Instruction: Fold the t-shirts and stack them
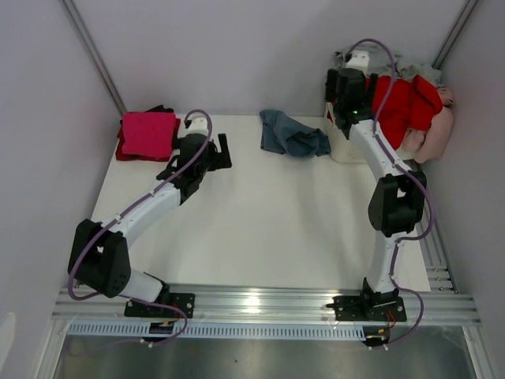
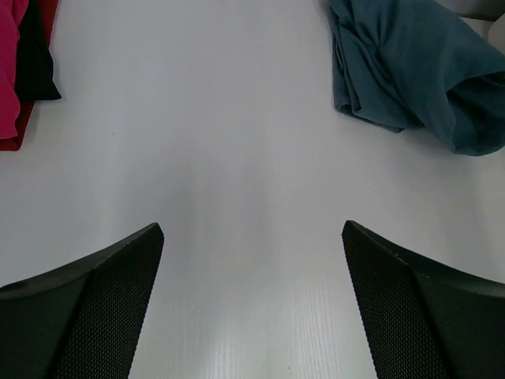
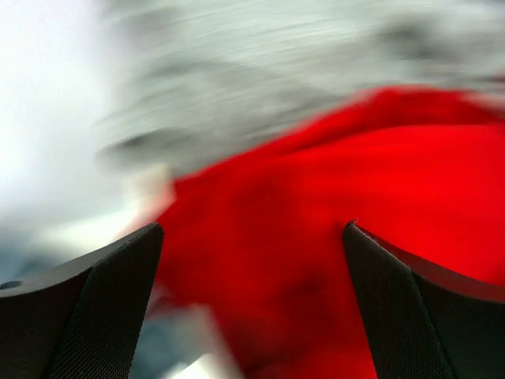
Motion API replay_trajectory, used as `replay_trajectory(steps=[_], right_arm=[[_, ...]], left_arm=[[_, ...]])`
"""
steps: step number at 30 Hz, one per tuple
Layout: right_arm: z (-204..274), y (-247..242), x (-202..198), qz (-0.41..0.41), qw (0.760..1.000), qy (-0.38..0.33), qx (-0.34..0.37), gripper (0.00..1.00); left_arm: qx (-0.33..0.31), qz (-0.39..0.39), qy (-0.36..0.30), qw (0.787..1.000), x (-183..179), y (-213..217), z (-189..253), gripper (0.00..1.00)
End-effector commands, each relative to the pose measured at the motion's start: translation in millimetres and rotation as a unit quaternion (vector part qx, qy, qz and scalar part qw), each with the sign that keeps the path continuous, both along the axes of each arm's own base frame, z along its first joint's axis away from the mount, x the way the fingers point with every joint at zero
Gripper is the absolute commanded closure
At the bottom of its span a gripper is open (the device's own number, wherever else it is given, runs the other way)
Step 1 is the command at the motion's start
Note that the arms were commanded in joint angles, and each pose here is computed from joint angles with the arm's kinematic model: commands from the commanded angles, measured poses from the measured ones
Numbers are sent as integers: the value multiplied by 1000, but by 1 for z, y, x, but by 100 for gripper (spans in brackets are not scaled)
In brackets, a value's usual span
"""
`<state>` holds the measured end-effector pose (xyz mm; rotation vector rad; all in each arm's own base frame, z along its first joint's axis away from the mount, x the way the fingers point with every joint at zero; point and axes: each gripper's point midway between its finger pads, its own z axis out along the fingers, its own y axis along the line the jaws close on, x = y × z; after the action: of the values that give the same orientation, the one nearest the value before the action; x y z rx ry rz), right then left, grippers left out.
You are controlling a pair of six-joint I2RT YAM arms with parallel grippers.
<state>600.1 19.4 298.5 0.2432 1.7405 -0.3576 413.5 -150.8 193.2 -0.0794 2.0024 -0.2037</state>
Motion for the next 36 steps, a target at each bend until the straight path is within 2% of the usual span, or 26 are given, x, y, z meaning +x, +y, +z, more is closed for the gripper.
replay_trajectory(steps=[1,2,7,8,11,17,23,25,26,28,29,32,34,35,36], right_arm=[[48,67,-16,143,988,-29,56,1],[44,79,-18,159,983,-25,83,1],[-17,103,-25,163,981,32,96,9],[-49,99,-22,144,983,61,96,20],[-112,97,-22,121,980,124,98,33],[-175,117,-28,138,966,179,127,41],[-221,136,-34,148,957,221,117,38],[-233,135,-34,145,955,231,116,41],[-235,136,-35,146,954,233,117,52],[-239,139,-35,149,953,236,121,65],[-241,140,-36,150,951,238,124,77],[-237,146,-36,158,950,236,128,81],[-235,150,-36,164,949,235,128,91],[-234,152,-36,166,949,234,130,100],[-233,156,-38,173,946,237,136,100]], left_arm=[[-10,-13,-30,999,8,-10,25,1],[-13,-17,-30,999,8,-12,25,1],[-20,-27,-26,999,9,-18,22,1],[-20,-29,-23,999,9,-20,20,1],[-19,-33,-22,999,8,-23,19,1],[-18,-30,-21,999,7,-23,19,1],[-10,-24,-16,1000,4,-19,13,1],[-7,-23,-15,1000,4,-18,12,1],[-8,-22,-16,1000,4,-17,12,1],[-6,-22,-15,1000,3,-18,11,1],[-6,-21,-15,1000,3,-17,11,1],[-5,-19,-14,1000,3,-16,10,1],[-4,-20,-14,1000,3,-16,10,1],[-5,-21,-15,1000,3,-17,11,1],[-6,-22,-15,1000,3,-18,12,1]])
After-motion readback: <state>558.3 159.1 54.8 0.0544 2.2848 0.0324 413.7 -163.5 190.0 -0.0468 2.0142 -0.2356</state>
